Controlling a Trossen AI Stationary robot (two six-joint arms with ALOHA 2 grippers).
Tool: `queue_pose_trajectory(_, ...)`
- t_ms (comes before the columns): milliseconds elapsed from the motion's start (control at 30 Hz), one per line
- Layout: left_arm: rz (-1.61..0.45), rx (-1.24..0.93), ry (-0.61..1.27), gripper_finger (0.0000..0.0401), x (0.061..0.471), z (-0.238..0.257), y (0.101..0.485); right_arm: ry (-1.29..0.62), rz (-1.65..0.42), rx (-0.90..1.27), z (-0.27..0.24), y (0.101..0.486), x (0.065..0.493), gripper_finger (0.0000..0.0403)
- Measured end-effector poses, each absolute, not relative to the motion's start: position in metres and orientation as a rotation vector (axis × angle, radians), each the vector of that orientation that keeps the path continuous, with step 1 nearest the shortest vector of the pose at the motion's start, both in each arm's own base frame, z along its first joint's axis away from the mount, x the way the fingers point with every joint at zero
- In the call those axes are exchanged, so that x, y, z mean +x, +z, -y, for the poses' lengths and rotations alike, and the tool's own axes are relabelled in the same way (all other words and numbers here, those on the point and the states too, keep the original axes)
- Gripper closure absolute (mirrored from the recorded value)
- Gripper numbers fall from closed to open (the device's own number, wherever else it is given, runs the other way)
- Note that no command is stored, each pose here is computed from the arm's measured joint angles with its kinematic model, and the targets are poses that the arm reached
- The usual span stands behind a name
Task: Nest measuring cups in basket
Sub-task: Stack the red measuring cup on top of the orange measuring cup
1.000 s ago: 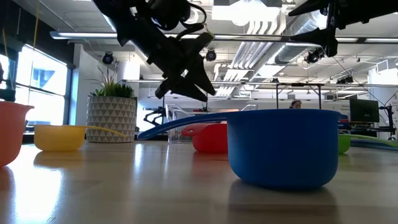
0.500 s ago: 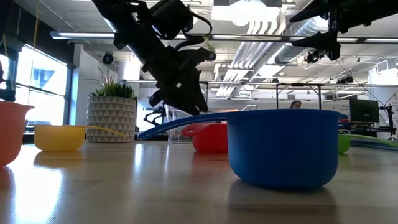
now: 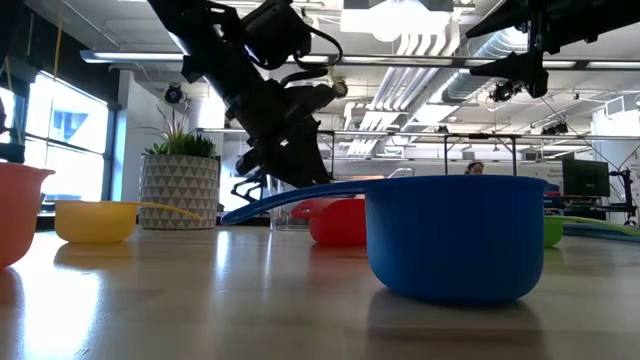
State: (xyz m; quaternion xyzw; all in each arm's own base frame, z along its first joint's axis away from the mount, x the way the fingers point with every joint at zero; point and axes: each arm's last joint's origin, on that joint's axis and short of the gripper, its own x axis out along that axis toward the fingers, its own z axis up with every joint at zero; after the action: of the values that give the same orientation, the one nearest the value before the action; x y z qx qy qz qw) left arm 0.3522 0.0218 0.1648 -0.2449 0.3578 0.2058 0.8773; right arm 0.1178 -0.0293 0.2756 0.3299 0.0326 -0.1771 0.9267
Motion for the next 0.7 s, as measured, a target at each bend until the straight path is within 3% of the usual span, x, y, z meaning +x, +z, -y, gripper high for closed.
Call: queue_pose_trajectory(700, -0.798, -0.547, 0.437, 0.0282, 0.36, -0.021, 0.136, -0.364, -0.07, 0.677, 0.029, 0.275, 0.118, 0.0137)
